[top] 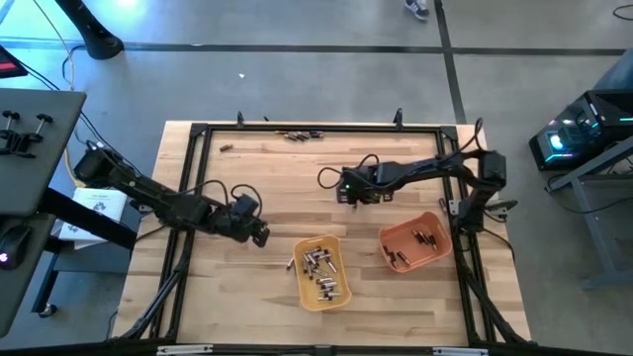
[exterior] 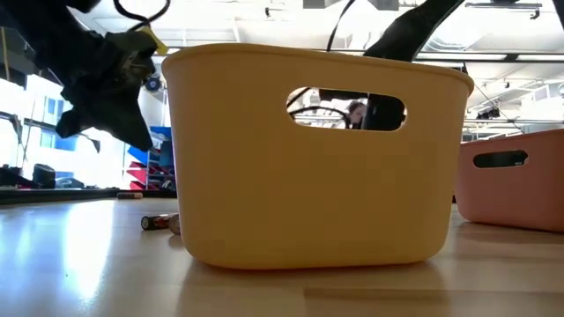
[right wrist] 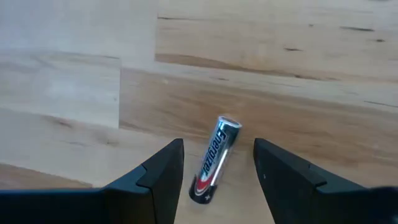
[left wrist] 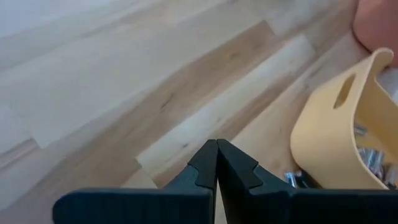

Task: Sort batteries
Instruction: Put the silver battery into the yellow bin

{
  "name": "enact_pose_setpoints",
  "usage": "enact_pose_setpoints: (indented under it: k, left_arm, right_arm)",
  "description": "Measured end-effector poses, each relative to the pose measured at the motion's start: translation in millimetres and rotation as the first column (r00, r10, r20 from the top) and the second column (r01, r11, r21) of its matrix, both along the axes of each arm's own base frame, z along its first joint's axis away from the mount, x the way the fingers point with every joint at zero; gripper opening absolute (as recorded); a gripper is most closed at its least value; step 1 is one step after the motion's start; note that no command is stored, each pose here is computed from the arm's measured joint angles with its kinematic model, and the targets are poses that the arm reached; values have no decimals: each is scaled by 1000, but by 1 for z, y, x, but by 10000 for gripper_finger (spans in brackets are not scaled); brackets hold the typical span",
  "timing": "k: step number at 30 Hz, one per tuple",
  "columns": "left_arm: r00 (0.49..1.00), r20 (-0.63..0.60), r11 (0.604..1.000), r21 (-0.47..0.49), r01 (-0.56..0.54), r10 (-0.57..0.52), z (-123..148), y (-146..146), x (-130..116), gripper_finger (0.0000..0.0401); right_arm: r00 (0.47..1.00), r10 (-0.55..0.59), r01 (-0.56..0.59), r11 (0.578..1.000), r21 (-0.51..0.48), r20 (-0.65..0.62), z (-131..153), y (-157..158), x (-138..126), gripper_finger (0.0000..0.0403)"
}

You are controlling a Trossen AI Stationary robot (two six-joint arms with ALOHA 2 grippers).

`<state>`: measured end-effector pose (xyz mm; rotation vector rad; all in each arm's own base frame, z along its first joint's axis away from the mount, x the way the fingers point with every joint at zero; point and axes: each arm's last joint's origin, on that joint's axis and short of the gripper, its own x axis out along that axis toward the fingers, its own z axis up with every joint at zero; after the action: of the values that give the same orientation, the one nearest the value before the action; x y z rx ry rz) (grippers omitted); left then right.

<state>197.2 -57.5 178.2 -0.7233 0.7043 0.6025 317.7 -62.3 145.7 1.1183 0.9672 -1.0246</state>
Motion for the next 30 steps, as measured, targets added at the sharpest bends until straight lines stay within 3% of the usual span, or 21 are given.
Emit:
enact_pose_setpoints:
  k: [6,10,12,16,18,21,24,27,30]
  left_arm:
    - [1000,6,1000,-2,20,-20,1,2,2,1]
    - [993,119,999,43,4,-10,10,0,7,1]
    - [979,201,995,96,-1,-19,19,0,10,1]
    - [955,288,973,233,4,-73,37,5,10,1]
    - [942,327,962,273,-19,-74,47,10,8,1]
    - [905,424,950,294,-101,-35,65,19,2,1]
    - [869,495,918,348,-191,-7,83,30,-6,1]
    - [852,523,878,400,-264,18,94,43,-13,1]
    - [839,540,871,381,-309,62,97,55,-16,1]
  right_arm:
    - [997,8,-8,1000,-3,-73,-16,0,1,166]
    - [989,55,-58,998,-15,-136,-20,6,-2,55]
    - [986,116,-121,992,-36,-120,-15,8,-1,23]
    - [971,227,-229,973,-18,-69,6,10,-6,25]
    - [948,316,-315,948,-39,29,31,17,-3,18]
    - [871,452,-441,892,-100,192,68,38,2,18]
    - [761,563,-551,823,-136,324,90,69,8,18]
    - [632,640,-640,749,-171,438,100,100,16,18]
    - [528,673,-692,694,-197,517,93,125,30,25]
